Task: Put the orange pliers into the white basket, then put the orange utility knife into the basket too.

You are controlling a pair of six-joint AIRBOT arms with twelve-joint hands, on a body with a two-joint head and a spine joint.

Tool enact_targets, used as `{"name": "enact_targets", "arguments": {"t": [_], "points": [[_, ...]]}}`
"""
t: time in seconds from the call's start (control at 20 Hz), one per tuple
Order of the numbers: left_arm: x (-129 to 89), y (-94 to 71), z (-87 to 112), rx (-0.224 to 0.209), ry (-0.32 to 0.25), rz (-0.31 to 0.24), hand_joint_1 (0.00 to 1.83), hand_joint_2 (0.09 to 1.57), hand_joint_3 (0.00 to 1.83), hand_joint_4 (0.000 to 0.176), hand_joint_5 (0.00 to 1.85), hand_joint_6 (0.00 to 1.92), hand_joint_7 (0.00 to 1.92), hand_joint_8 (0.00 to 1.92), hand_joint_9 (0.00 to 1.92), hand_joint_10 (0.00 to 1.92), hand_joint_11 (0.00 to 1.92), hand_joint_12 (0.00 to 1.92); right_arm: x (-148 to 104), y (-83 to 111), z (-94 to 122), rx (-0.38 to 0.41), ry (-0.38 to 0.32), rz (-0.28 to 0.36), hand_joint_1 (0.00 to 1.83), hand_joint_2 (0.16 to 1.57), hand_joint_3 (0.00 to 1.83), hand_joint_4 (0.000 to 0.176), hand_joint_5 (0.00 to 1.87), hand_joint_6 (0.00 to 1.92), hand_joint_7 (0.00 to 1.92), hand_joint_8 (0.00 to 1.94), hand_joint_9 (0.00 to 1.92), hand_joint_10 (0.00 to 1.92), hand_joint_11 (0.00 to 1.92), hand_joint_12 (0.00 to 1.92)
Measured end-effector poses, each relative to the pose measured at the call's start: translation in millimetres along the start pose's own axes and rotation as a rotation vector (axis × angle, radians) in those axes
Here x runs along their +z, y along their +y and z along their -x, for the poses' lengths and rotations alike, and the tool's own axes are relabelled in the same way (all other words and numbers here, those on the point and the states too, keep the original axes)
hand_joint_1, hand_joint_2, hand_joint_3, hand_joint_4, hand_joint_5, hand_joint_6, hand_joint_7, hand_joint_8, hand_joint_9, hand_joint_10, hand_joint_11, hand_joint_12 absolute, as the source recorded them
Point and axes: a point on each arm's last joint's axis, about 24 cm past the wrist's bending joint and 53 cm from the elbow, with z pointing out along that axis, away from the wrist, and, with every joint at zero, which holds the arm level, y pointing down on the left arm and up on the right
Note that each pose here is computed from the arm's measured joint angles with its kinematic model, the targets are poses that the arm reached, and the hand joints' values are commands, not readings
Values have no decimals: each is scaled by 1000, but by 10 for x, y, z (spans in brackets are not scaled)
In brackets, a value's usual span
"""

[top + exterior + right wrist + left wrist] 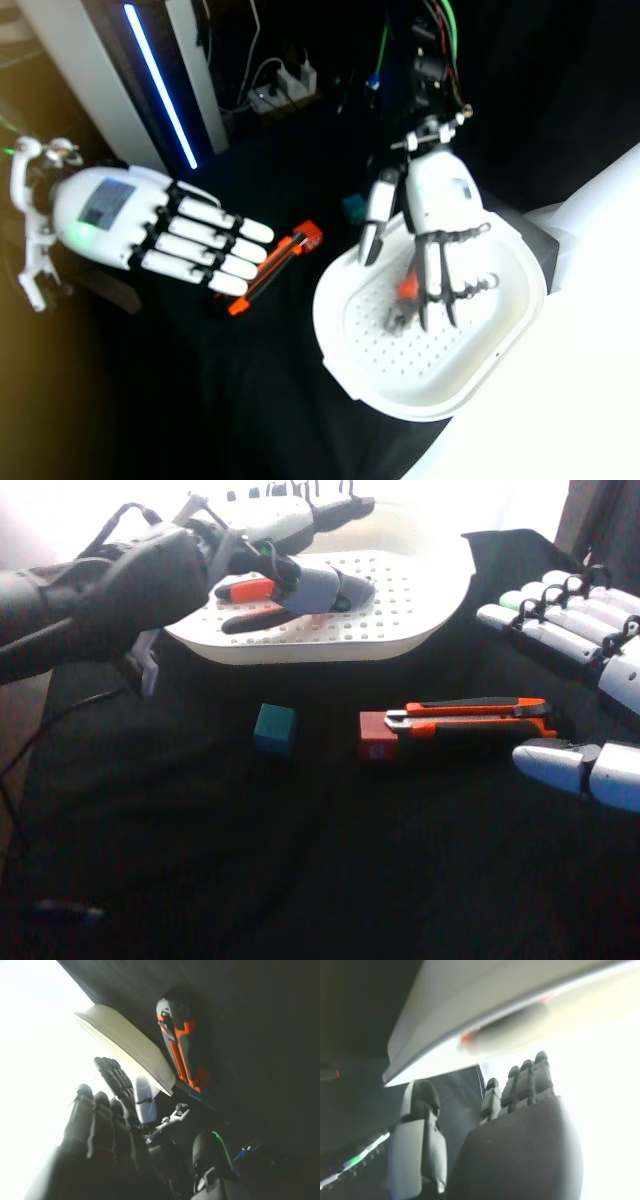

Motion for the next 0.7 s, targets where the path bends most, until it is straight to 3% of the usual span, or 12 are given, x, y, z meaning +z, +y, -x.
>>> {"name": "enact_targets", "arguments": {"t": [0.05, 0.1, 0.15, 0.2, 0.3, 0.35, 0.4, 0.45, 0.5, 0.55, 0.6, 0.7], "points": [[-142, 34, 92, -9, -43, -7, 198, 1228, 4, 149, 0, 0, 0, 0, 0, 0, 0, 0, 2, -16, -2, -10, 6, -1, 374, 1249, 0, 16, 0, 0, 0, 0, 0, 0, 0, 0], [-331, 143, 207, -14, -97, -8, 185, 1250, 10, 165, 0, 0, 0, 0, 0, 0, 0, 0, 7, -77, -9, -17, 17, -15, 311, 1255, 0, 36, 0, 0, 0, 0, 0, 0, 0, 0], [-411, 197, 237, -21, -113, -3, 185, 1250, 10, 165, 0, 0, 0, 0, 0, 0, 0, 0, 13, -105, -16, -18, 20, -22, 311, 1255, 0, 36, 0, 0, 0, 0, 0, 0, 0, 0], [-643, 333, 334, -24, -155, 11, 187, 1258, 13, 174, 0, 0, 0, 0, 0, 0, 0, 0, 36, -169, -53, -16, 31, -37, 349, 1243, 0, 42, 0, 0, 0, 0, 0, 0, 0, 0], [-1045, 411, 493, 2, -235, 9, 288, 1357, 13, 143, 66, 16, 6, 1, 3, 1, 0, 0, 78, -253, -192, -4, 68, -59, 353, 1257, 2, 17, 0, 0, 0, 0, 0, 0, 0, 0], [-1133, 414, 526, 15, -258, 4, 341, 1383, 11, 116, 132, 37, 59, 17, 25, 9, 0, 0, 89, -263, -247, 1, 82, -63, 372, 1259, 2, 18, 0, 0, 0, 0, 0, 0, 0, 0], [-1222, 398, 511, 15, -276, -6, 306, 1411, 16, 96, 167, 46, 108, 29, 18, 5, 0, 0, 104, -269, -317, 7, 98, -65, 376, 1262, 3, 9, 0, 0, 0, 0, 0, 0, 0, 0], [-1308, 385, 499, 16, -287, -11, 281, 1426, 6, 71, 202, 44, 161, 18, 33, 7, 0, 0, 132, -255, -340, 8, 99, -58, 365, 1264, 3, 18, 0, 0, 0, 0, 0, 0, 0, 0], [-1407, 373, 448, 24, -284, -17, 354, 1452, 8, 62, 233, 52, 186, 17, 48, 11, 0, 0, 158, -274, -358, 15, 101, -62, 368, 1271, 6, 24, 0, 0, 0, 0, 0, 0, 0, 0], [-1479, 350, 394, 20, -285, -26, 360, 1458, 8, 56, 239, 54, 187, 14, 67, 18, 26, 13, 193, -315, -359, 18, 102, -72, 392, 1271, 5, 34, 0, 0, 0, 0, 0, 0, 0, 0], [-1552, 356, 344, 11, -287, -33, 346, 1465, 0, 51, 244, 48, 180, 25, 90, 10, 4, 186, 229, -368, -346, 28, 95, -85, 437, 1273, 4, 32, 0, 0, 0, 0, 0, 0, 0, 0], [-1664, 417, 323, -16, -307, -24, 300, 1455, 0, 56, 255, 54, 188, 7, 110, 9, 0, 421, 317, -426, -384, 42, 100, -100, 439, 1272, 1, 0, 0, 0, 0, 0, 0, 0, 0, 0]]}}
